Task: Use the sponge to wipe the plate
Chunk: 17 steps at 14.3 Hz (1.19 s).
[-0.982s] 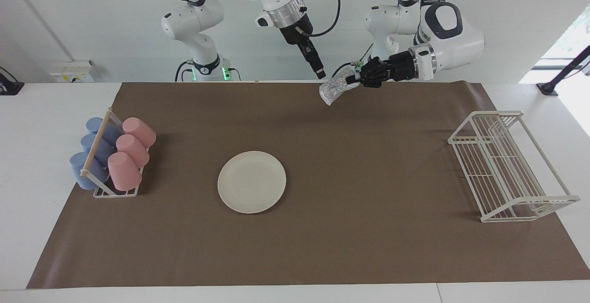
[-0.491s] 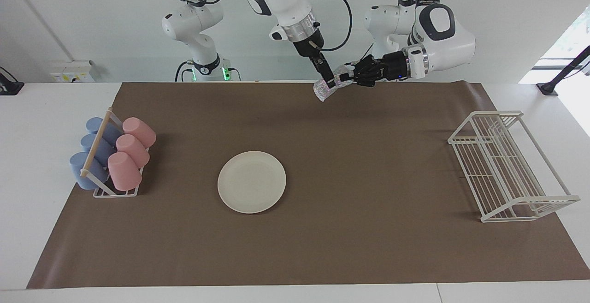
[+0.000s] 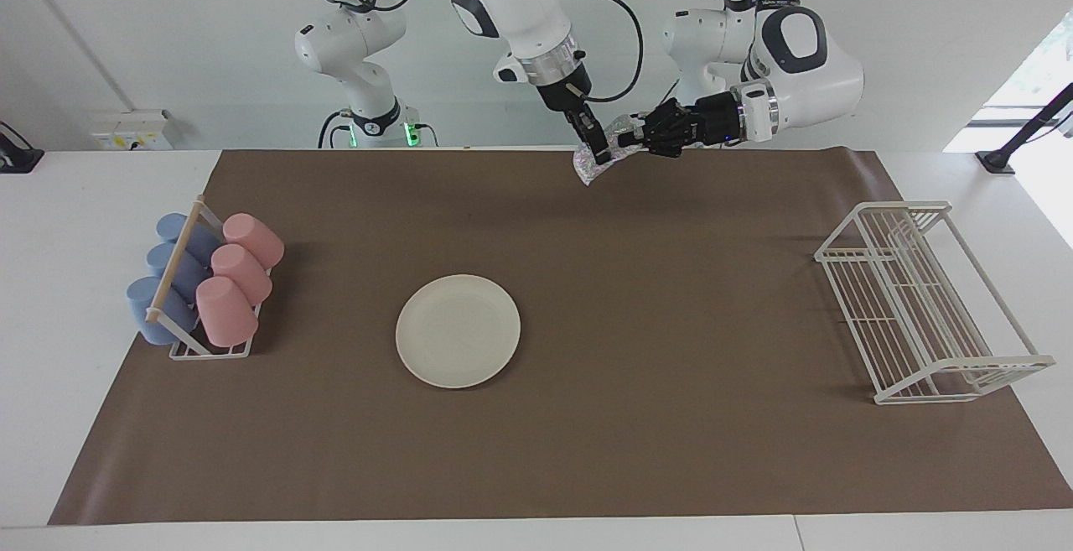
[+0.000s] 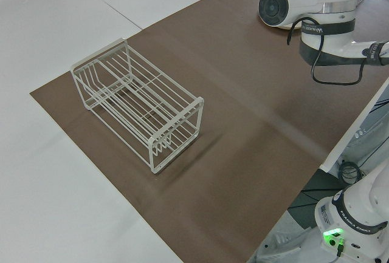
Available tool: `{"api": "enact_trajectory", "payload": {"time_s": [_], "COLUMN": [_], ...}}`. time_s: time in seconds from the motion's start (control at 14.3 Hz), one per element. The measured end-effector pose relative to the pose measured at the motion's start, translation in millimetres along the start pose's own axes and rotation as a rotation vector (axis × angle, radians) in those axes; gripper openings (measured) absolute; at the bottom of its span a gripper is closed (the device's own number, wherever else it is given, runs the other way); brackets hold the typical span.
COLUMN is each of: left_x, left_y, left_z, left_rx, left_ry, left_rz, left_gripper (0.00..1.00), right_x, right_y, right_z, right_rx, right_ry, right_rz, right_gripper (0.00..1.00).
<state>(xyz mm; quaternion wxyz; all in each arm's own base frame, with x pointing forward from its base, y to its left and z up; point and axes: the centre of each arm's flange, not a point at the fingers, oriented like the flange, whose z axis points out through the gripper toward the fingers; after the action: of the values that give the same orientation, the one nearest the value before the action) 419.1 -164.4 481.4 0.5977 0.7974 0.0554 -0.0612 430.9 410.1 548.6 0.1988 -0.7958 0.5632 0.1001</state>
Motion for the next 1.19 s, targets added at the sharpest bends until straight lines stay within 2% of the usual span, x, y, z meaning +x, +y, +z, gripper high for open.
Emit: {"api": "enact_trajectory", "payload": {"time_s": [0.14, 0.21, 0.35, 0.49, 0.77, 0.98, 1.05, 1.19], "left_x": [-2, -2, -3, -4, -7, -5, -4, -1], "left_y": [-1, -1, -1, 1, 5, -3, -7, -17], "left_z": [3, 4, 4, 4, 1, -9, -15, -30], "left_rx": [0.002, 0.002, 0.002, 0.002, 0.014, 0.114, 0.151, 0.244], "left_ry": [-0.007, -0.009, -0.009, -0.009, -0.008, -0.01, -0.004, 0.003], "left_rz": [-0.001, 0.0, 0.002, 0.003, -0.005, -0.022, -0.022, -0.011], "left_gripper": [0.05, 0.05, 0.05, 0.2, 0.65, 0.97, 1.0, 1.0], "right_x": [0, 0, 0, 0, 1, 12, 24, 65], "right_y": [-1, -1, -1, -1, 0, -3, -7, -16], "right_z": [-1, -1, -1, -1, 0, 1, -1, -1], "right_rx": [0.006, 0.007, 0.008, 0.007, 0.003, -0.003, -0.007, -0.01], "right_ry": [-0.001, -0.002, -0.002, -0.001, 0.0, 0.009, 0.016, 0.039], "right_rz": [-0.002, -0.002, -0.002, -0.002, -0.004, -0.053, -0.073, -0.13], "right_gripper": [0.19, 0.13, 0.12, 0.11, 0.1, 0.1, 0.1, 0.1]}}
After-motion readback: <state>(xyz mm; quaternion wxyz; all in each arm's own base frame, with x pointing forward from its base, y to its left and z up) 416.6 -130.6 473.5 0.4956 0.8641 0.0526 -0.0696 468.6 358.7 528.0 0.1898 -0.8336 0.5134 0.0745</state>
